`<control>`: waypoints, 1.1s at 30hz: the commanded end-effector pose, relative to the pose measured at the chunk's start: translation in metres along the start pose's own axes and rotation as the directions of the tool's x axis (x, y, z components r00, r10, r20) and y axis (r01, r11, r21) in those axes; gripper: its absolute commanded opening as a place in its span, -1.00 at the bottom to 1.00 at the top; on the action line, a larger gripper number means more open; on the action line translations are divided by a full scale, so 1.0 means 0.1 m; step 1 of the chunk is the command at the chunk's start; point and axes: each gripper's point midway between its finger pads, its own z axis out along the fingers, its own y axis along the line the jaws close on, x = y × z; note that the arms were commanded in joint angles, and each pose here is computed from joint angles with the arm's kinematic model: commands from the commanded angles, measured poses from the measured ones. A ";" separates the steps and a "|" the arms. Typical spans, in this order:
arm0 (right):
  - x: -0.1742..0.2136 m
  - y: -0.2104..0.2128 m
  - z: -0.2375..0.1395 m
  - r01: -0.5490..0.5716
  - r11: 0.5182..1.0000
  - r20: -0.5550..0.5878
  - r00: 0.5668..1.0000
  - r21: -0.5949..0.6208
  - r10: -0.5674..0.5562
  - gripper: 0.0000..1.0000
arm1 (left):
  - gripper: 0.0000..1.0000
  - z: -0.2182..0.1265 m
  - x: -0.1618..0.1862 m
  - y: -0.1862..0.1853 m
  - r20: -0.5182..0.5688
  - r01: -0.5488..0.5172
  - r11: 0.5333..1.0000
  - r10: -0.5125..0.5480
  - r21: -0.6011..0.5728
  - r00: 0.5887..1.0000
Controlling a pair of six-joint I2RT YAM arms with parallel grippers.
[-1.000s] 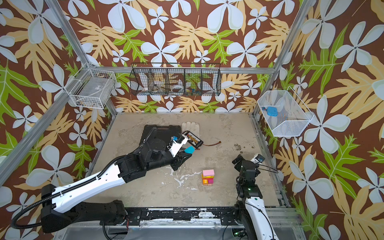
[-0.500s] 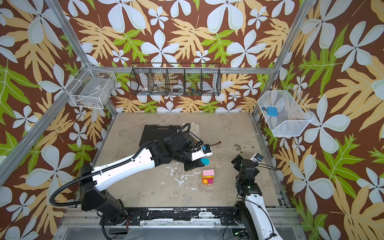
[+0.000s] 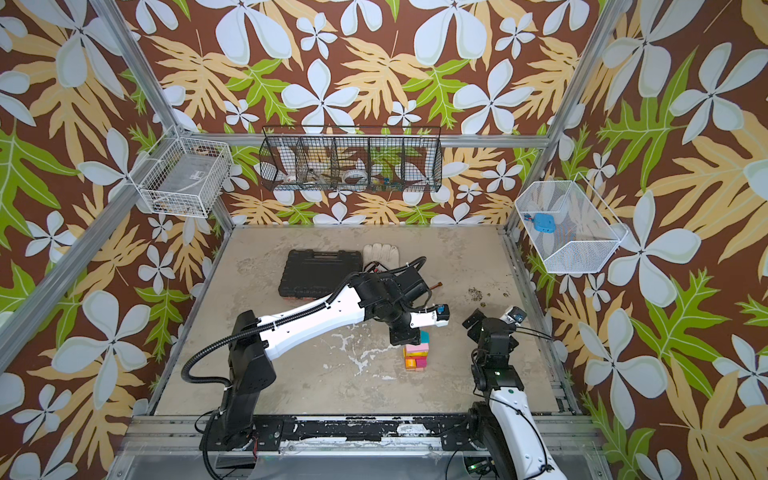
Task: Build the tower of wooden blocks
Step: 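Lift the teal wedge with the left gripper and carry it over the stack, then lower the teal wedge onto the pink block and open the left gripper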
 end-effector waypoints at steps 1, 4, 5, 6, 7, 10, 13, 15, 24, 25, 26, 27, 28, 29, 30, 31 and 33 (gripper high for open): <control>-0.08 0.05 -0.01 -0.006 1.000 0.027 1.000 -0.019 0.007 1.00 | -1.00 0.05 0.14 -0.06 -0.089 -0.002 1.000 0.004 0.019 0.996; -0.08 0.06 -0.01 -0.004 1.000 0.026 1.000 -0.023 0.005 0.99 | -1.00 0.08 0.14 -0.06 -0.101 0.000 1.000 0.002 0.014 0.995; -0.08 0.06 -0.01 -0.006 1.000 0.027 1.000 -0.023 0.006 1.00 | -1.00 0.08 0.14 -0.06 -0.105 0.000 1.000 0.001 0.009 0.994; -0.08 0.06 -0.01 -0.004 1.000 0.026 1.000 -0.023 0.005 1.00 | -1.00 0.08 0.14 -0.06 -0.106 -0.001 1.000 0.002 0.005 0.994; -0.08 0.07 -0.01 -0.005 1.000 0.026 1.000 -0.024 0.006 1.00 | -1.00 0.08 0.14 -0.06 -0.109 -0.004 1.000 0.004 0.004 0.994; -0.08 0.06 -0.01 -0.005 1.000 0.026 1.000 -0.025 0.006 1.00 | -1.00 0.07 0.13 -0.05 -0.106 -0.006 1.000 0.005 -0.009 0.994; -0.08 0.07 -0.01 -0.005 1.000 0.025 1.000 -0.026 0.006 1.00 | -1.00 0.07 0.09 -0.03 -0.096 -0.003 1.000 0.002 -0.013 0.995; -0.08 0.07 -0.01 -0.005 1.000 0.025 1.000 -0.027 0.006 1.00 | -1.00 0.09 0.08 -0.02 -0.096 0.002 1.000 -0.003 -0.016 0.995; -0.07 0.07 -0.01 -0.005 1.000 0.023 1.000 -0.030 0.006 1.00 | -0.96 0.18 0.07 0.01 -0.097 0.006 1.000 -0.008 -0.024 0.995; -0.08 0.07 -0.01 -0.005 1.000 0.024 1.000 -0.031 0.005 0.99 | -0.95 0.18 0.06 0.02 -0.097 0.005 1.000 -0.008 -0.025 0.995; -0.08 0.08 -0.01 -0.005 0.999 0.024 1.000 -0.031 0.006 1.00 | -0.95 0.19 0.06 0.02 -0.097 0.004 1.000 -0.007 -0.026 0.995; -0.08 0.08 -0.01 -0.004 0.999 0.024 1.000 -0.032 0.004 1.00 | -0.95 0.20 0.06 0.03 -0.099 0.004 1.000 -0.007 -0.029 0.995; -0.08 0.08 -0.01 -0.004 0.999 0.024 1.000 -0.032 0.005 1.00 | -0.95 0.20 0.06 0.03 -0.100 0.004 1.000 -0.007 -0.030 0.995; -0.08 0.08 -0.01 -0.005 0.999 0.024 1.000 -0.031 0.006 1.00 | -0.95 0.20 0.06 0.04 -0.097 0.004 0.999 -0.007 -0.033 0.995; -0.07 0.07 -0.01 -0.003 0.999 0.023 1.000 -0.032 0.004 1.00 | -0.95 0.21 0.06 0.05 -0.097 0.004 0.999 -0.007 -0.036 0.995; -0.07 0.07 -0.01 -0.004 0.999 0.022 1.000 -0.032 0.005 1.00 | -0.94 0.21 0.05 0.05 -0.096 0.004 0.999 -0.007 -0.039 0.995; -0.07 0.08 -0.01 -0.003 0.999 0.022 1.000 -0.033 0.004 1.00 | -0.93 0.21 0.05 0.05 -0.094 0.003 0.999 -0.007 -0.038 0.996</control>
